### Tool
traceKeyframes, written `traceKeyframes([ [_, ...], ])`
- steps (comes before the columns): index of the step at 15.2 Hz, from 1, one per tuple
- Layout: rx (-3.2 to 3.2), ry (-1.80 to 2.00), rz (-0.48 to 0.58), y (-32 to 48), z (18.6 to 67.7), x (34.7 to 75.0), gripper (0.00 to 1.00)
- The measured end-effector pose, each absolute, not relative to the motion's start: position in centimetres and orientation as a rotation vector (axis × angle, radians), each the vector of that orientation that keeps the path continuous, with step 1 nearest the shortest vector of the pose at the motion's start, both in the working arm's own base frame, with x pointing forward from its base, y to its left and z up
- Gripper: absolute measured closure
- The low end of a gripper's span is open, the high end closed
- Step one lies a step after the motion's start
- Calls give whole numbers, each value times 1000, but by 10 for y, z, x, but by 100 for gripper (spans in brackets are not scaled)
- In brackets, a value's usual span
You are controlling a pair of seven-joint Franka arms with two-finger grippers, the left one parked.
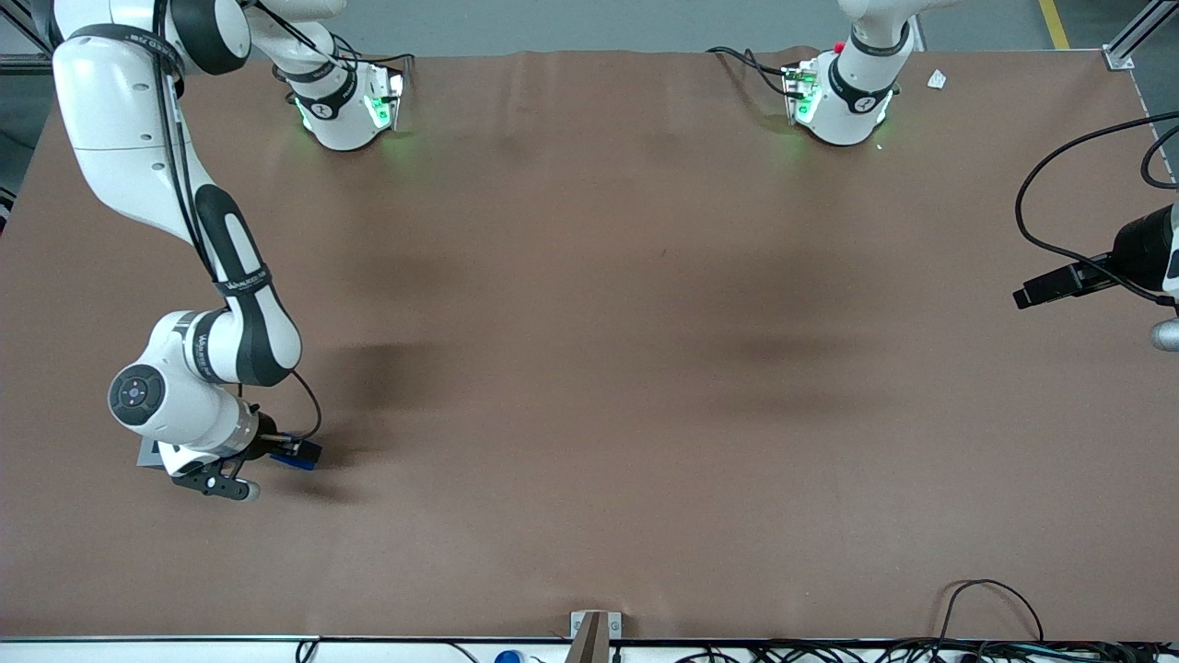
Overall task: Insert blue part into gray base with right arm
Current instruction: 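Close the right gripper on the blue block and lift it, then carry the blue block over the gray base's square recess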
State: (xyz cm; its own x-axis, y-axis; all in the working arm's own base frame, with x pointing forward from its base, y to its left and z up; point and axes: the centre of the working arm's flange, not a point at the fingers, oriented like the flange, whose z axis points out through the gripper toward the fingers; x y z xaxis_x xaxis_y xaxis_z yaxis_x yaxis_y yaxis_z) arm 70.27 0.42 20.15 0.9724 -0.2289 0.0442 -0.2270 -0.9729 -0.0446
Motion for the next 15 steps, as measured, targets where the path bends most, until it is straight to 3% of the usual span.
traceKeyframes([
  [2, -3081, 357, -76, 4, 201, 703, 15],
  [4, -3081, 358, -76, 4, 202, 703, 17],
  [7, -3082, 359, -77, 3, 202, 703, 48],
  [11, -3088, 346, -18, 5, 220, 708, 49],
  [13, -3121, 313, 73, 3, 260, 716, 49],
  [15, -3174, 246, 97, -11, 317, 721, 49],
])
